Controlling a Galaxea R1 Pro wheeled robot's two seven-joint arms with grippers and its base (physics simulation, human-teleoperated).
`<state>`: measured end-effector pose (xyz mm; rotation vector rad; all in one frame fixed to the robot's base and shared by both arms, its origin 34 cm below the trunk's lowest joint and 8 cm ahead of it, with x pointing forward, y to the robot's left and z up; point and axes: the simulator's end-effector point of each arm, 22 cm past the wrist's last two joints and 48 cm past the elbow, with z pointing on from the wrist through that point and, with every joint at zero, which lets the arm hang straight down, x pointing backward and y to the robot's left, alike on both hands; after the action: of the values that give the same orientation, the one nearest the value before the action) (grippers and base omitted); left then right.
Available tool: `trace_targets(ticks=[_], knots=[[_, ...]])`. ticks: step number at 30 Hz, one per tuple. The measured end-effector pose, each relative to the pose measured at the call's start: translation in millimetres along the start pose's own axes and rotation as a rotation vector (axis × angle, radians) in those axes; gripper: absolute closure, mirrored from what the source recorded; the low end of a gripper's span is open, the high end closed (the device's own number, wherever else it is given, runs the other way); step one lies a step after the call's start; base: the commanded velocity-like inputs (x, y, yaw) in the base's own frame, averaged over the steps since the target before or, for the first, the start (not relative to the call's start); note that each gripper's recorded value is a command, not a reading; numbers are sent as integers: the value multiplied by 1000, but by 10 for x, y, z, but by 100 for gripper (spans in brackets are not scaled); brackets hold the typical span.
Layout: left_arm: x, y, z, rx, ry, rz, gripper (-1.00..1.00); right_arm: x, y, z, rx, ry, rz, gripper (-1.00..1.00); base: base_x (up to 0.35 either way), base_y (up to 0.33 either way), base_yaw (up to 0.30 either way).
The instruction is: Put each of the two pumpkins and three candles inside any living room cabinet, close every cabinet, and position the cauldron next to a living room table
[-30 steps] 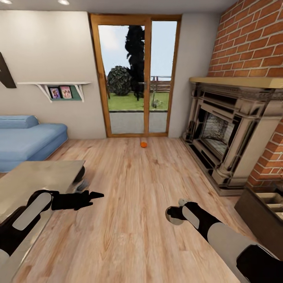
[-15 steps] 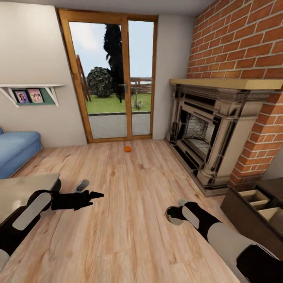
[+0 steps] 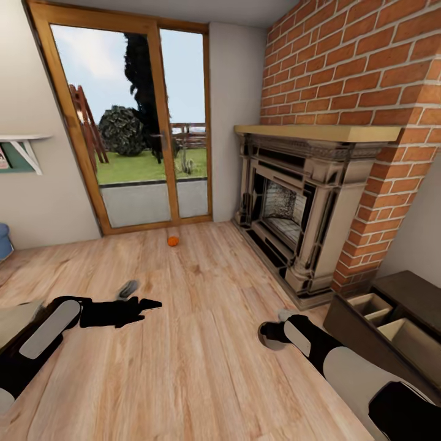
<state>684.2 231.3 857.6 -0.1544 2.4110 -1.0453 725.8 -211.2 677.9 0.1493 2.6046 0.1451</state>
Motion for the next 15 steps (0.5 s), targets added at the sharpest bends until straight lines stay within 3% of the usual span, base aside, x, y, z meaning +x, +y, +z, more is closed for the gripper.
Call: trace_targets(ticks=[10,15], knots=[[-13,-29,-21,2,-5,4,-100,-29,8,-29,-2,-7,0,100,315,0,-272],[-21,-41,-31,4,-7,6,-100,-43,9,-42,-2,-10,0,100,203,0,-272]])
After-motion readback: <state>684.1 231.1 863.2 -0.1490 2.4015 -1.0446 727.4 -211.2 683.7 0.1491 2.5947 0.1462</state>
